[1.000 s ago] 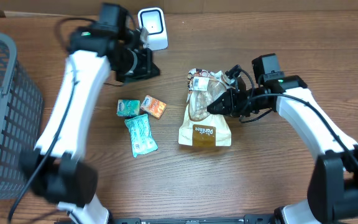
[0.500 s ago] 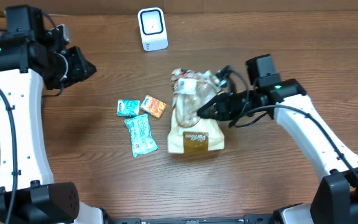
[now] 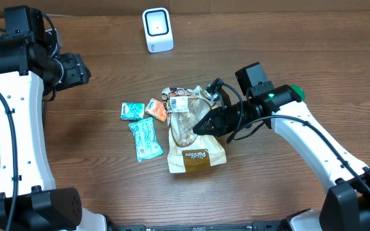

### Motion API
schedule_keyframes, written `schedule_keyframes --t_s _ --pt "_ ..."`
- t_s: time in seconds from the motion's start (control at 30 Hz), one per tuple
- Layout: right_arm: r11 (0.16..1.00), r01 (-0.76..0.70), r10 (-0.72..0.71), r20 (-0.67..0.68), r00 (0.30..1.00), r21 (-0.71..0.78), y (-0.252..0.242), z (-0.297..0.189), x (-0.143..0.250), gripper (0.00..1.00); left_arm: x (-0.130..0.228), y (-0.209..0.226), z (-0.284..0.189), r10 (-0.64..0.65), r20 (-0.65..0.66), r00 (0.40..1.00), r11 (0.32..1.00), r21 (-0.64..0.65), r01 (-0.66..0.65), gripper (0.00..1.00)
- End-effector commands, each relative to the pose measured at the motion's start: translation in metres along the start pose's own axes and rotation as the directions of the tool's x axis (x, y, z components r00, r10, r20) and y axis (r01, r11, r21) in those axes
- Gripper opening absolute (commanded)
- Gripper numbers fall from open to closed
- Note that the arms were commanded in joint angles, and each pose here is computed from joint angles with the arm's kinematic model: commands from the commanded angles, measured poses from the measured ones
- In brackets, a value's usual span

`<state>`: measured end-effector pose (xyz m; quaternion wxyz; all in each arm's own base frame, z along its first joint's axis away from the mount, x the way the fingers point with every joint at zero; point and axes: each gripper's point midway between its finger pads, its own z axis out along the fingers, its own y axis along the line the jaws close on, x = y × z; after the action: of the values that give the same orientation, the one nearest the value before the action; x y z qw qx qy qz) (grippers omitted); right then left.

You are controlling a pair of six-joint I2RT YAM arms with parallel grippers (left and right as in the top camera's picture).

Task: Scan the item barcode
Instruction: 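Release the left gripper and retract it toward the basket, then carry the snack bag to the scanner and hold it there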

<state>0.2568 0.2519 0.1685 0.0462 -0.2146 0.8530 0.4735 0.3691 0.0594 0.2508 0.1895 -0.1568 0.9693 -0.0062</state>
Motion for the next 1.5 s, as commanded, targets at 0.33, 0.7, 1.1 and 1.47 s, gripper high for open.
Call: schedule_keyframes --t_s 0.33,0.7,1.1,1.47 --pt "0.997 0.080 -0.079 0.040 0.996 -0.004 0.012 -0.006 -0.010 0.04 -0.010 0.011 0.000 0.085 0.028 0.996 0.992 0.089 -0.087 0.80" --pt "0.994 0.092 -0.087 0.082 0.993 -0.061 0.023 -0.008 -0.022 0.04 -0.015 0.027 -0.002 0.044 0.045 0.998 0.993 0.108 -0.049 1.00" --pt "0.972 0.179 -0.155 0.160 0.975 -0.150 0.069 -0.040 -0.054 0.04 -0.024 0.024 -0.002 0.041 0.081 0.996 0.991 0.121 -0.051 1.00" --pt "0.926 0.237 -0.322 0.286 0.902 0.294 0.098 -0.081 -0.144 0.03 -0.024 0.024 -0.002 0.041 0.080 0.996 0.991 0.120 -0.051 1.00"
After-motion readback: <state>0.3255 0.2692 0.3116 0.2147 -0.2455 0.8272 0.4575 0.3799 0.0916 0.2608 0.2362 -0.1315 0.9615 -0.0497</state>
